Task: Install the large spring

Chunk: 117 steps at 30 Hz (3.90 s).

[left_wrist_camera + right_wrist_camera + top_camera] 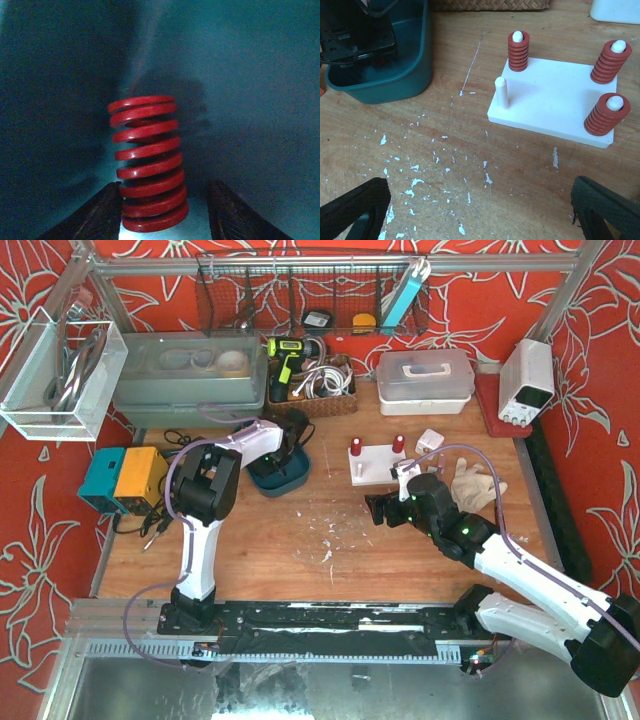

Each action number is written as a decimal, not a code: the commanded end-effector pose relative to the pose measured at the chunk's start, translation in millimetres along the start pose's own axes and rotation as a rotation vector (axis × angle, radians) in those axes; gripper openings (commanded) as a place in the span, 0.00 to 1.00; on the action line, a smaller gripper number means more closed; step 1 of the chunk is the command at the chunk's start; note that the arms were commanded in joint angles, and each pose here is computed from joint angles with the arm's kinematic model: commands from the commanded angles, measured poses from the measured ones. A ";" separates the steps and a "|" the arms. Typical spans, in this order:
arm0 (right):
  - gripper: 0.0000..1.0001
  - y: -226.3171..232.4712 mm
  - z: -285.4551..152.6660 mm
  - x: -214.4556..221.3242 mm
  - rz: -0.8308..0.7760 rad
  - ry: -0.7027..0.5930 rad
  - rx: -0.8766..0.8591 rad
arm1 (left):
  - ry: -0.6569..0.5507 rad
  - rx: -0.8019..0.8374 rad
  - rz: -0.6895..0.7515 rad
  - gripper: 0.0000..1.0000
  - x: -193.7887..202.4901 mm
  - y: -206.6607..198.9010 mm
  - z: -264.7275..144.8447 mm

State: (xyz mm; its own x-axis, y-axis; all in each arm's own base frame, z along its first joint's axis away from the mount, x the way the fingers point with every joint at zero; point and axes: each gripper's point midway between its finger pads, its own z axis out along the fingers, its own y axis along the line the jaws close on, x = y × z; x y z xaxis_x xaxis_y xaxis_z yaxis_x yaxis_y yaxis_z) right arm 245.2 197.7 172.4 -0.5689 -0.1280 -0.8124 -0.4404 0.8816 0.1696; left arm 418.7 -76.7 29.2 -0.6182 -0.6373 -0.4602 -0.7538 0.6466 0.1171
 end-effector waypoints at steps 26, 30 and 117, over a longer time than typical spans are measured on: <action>0.99 -1.5 -2.0 -9.7 -0.018 -0.016 0.028 | -0.063 0.067 0.044 0.24 -15.2 0.5 3.6; 0.99 -3.2 -2.2 -10.0 -0.019 -0.018 0.037 | -0.088 0.102 0.044 0.19 -23.5 1.4 -9.9; 0.00 58.6 8.9 -65.5 -0.122 -0.002 -0.022 | -0.992 1.331 0.566 1.00 112.6 53.4 -243.2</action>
State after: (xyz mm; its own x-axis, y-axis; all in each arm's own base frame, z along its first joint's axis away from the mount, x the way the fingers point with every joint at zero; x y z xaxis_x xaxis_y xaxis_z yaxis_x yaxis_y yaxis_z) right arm 222.0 295.7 221.8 -0.6030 -0.2625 -0.7533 -0.6553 0.7015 0.2801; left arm 238.0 -236.0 190.3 0.0487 -0.0333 -0.9983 0.6089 0.7932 0.0032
